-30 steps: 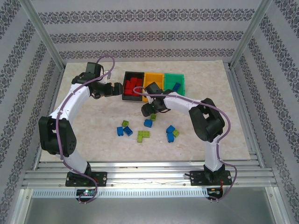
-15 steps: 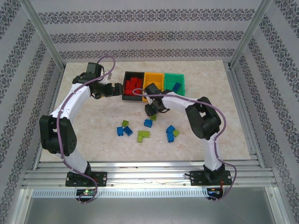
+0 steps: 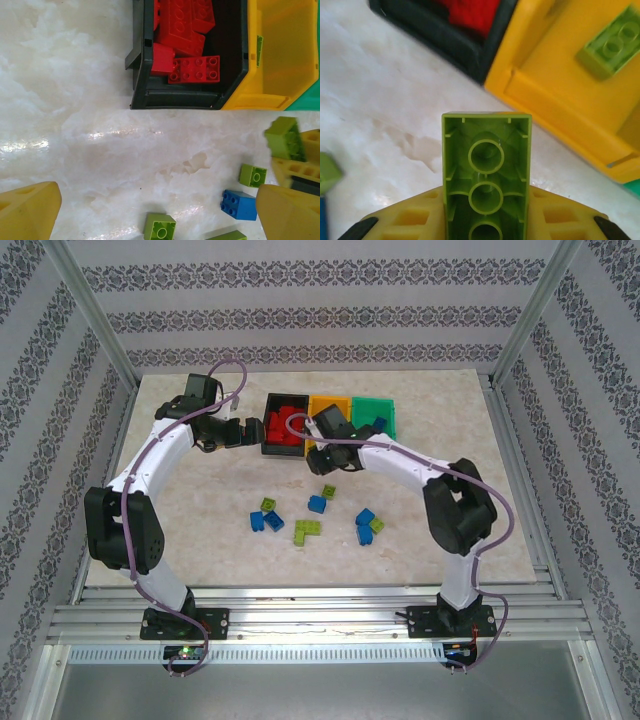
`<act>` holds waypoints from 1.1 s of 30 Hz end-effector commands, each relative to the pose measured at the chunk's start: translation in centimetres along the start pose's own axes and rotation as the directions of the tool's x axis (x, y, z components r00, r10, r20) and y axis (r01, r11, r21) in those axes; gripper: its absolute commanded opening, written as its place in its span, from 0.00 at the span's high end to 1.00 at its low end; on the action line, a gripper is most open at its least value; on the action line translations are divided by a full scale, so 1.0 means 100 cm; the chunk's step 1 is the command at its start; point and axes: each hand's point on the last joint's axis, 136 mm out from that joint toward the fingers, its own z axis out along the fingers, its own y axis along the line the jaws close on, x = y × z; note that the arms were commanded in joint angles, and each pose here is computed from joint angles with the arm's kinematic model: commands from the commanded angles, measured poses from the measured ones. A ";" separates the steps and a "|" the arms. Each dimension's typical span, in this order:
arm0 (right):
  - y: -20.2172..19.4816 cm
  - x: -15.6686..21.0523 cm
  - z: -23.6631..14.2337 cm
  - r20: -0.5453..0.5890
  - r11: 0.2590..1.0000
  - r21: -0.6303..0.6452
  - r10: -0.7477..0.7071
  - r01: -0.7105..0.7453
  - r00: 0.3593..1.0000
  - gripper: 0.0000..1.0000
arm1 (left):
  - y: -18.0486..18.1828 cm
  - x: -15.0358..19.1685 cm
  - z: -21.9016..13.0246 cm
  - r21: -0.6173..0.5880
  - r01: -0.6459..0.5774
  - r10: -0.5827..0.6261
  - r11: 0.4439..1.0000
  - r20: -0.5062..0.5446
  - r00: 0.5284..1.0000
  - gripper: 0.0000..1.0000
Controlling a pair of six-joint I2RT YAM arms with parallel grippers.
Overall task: Sort the legos into containers by color
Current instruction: Place the lego in the container.
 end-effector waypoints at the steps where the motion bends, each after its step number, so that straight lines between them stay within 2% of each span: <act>1: -0.007 -0.035 -0.016 0.086 0.998 -0.034 0.057 -0.054 0.995 0.69 | 0.003 -0.005 -0.003 0.003 0.007 -0.007 1.000 0.016 1.000 0.00; 6: -0.033 -0.076 -0.008 0.149 0.988 -0.039 0.155 -0.151 0.977 0.67 | 0.002 -0.004 -0.002 0.010 0.009 -0.009 1.000 0.012 1.000 0.00; 9: -0.047 -0.098 -0.002 0.161 0.984 -0.015 0.176 -0.175 0.971 0.54 | 0.002 -0.005 -0.004 0.009 0.007 -0.007 1.000 0.018 1.000 0.00; 14: -0.041 -0.102 -0.001 0.153 0.983 -0.055 0.181 -0.175 0.971 0.44 | 0.004 -0.006 -0.007 -0.004 0.002 -0.002 1.000 0.026 1.000 0.00; 23: -0.014 -0.039 -0.015 0.086 0.988 -0.111 0.118 -0.108 0.989 0.41 | -0.002 -0.006 -0.007 0.029 0.012 -0.012 1.000 0.021 1.000 0.01; 27: -0.010 0.004 -0.019 0.006 0.993 -0.098 0.074 -0.073 0.997 0.40 | -0.004 -0.006 -0.007 0.042 0.014 -0.015 0.999 0.020 1.000 0.00; 33: 0.001 0.052 -0.019 -0.104 0.984 -0.135 0.106 -0.120 0.989 0.40 | -0.005 -0.006 -0.007 0.044 0.014 -0.015 0.999 0.022 1.000 0.00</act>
